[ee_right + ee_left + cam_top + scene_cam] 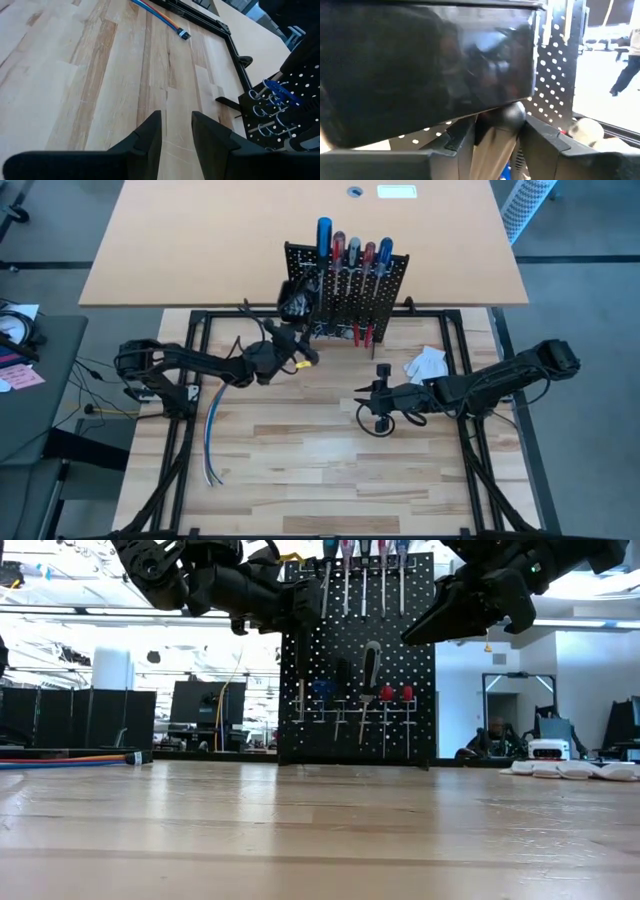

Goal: Hang tools onto peg board
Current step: Hang the black screwdriver on the black pegboard

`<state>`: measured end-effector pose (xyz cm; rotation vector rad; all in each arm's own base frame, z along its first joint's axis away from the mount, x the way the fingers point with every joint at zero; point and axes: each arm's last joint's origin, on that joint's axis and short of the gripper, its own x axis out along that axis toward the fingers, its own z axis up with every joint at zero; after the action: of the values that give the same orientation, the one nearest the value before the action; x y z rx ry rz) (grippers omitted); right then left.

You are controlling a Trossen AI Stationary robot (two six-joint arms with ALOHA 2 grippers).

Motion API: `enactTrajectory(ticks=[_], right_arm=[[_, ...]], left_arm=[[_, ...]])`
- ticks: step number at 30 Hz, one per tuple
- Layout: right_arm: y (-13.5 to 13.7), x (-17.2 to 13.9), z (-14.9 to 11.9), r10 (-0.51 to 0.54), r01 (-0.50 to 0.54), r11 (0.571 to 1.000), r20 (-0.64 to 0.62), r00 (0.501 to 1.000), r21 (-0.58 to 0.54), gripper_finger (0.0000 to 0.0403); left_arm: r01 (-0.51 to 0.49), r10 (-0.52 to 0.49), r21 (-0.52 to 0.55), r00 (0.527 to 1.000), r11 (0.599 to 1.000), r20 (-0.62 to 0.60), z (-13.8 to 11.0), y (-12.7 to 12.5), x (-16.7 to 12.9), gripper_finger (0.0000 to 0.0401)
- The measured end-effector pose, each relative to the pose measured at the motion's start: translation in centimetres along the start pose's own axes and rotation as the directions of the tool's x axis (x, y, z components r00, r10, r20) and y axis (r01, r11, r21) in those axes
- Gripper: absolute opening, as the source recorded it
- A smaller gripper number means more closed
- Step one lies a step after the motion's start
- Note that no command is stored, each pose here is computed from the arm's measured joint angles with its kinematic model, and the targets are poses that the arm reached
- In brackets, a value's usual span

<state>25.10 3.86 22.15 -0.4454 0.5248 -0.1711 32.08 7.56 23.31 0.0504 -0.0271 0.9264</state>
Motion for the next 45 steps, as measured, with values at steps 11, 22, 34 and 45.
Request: enactTrajectory(ticks=[11, 22, 34, 45], right_arm=[[0.0, 0.0, 0.0, 0.0, 0.0, 1.0, 0.0, 1.0, -0.001, 0.0113], [0.0, 0.0, 0.0, 0.0, 0.0, 1.0, 0.0, 1.0, 0.0, 0.0113], [-0.7, 0.5, -0.4, -0.021, 0.023, 0.998, -0.026, 0.999, 0.061, 0.0113], [-0.8, 0.5, -0.4, -0.025, 0.026, 0.997, -0.023, 0.999, 0.066, 0.0113]], left_arm=[[-0.012, 0.013, 0.027, 0.999, 1.0, -0.047, -0.8, 0.1, 0.0, 0.0201], [0.004, -0.003, 0.079, 1.0, 0.997, -0.012, -0.1, -0.2, -0.4, 0.0211], [0.147, -0.139, 0.425, 0.989, 0.893, -0.051, -0.5, -1.4, -1.2, 0.0211], [0.077, -0.047, 0.348, 0.994, 0.934, -0.095, -1.3, 1.5, 1.3, 0.0211]])
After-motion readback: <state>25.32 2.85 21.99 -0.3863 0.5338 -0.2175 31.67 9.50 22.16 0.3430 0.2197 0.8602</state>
